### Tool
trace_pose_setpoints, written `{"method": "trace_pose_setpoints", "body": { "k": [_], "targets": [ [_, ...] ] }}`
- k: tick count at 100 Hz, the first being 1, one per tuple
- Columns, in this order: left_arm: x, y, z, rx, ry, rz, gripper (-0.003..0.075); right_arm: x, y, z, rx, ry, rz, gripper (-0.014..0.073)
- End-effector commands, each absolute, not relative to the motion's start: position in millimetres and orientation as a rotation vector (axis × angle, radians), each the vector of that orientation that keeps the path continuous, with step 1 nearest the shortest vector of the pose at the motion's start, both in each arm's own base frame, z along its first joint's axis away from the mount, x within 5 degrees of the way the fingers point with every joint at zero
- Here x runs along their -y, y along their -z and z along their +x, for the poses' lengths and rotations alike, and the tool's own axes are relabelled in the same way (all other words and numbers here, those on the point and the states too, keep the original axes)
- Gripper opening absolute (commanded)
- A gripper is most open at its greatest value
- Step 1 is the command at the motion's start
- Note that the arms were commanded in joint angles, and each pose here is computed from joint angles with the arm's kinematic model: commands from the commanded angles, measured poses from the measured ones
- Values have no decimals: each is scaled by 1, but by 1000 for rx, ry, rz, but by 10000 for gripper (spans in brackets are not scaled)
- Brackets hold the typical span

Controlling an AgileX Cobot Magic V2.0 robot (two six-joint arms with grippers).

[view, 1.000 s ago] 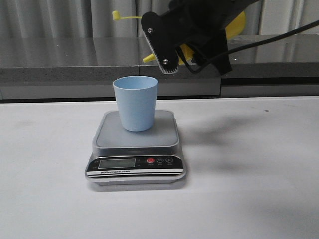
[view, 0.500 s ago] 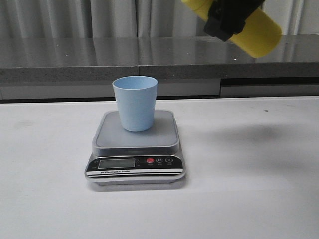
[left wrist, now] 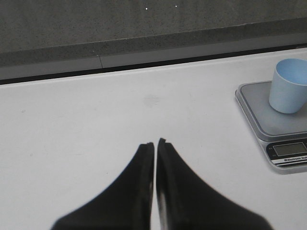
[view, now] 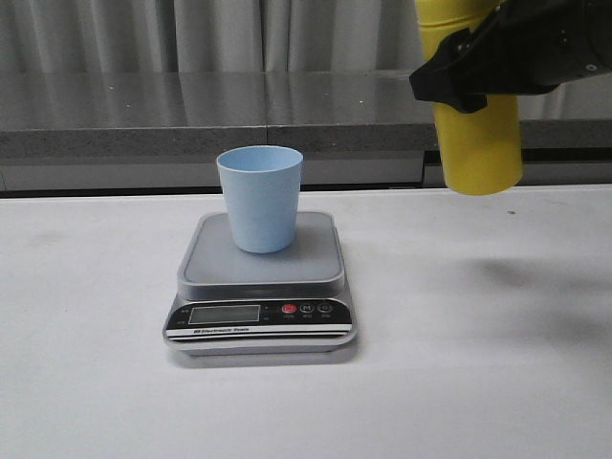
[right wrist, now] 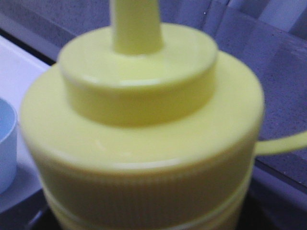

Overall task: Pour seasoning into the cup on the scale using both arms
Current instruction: 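Turn the yellow bottle upright and lower it back to the table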

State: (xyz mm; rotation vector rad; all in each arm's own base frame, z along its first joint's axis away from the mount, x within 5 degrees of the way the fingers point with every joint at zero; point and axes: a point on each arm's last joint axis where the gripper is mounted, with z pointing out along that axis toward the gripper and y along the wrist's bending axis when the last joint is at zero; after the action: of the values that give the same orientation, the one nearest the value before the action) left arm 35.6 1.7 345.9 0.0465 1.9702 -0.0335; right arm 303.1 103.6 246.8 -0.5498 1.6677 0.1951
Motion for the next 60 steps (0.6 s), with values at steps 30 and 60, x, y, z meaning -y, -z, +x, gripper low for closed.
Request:
{"method": "trace_pose_setpoints", "body": {
  "k": [30, 60],
  "targets": [
    [-1, -358, 38, -1890, 42, 37, 10, -104, -222, 321, -1471, -326, -386, 66],
    [-1, -358, 38, -1890, 42, 37, 10, -105, -186, 333, -1521, -390, -296, 68]
  ]
}}
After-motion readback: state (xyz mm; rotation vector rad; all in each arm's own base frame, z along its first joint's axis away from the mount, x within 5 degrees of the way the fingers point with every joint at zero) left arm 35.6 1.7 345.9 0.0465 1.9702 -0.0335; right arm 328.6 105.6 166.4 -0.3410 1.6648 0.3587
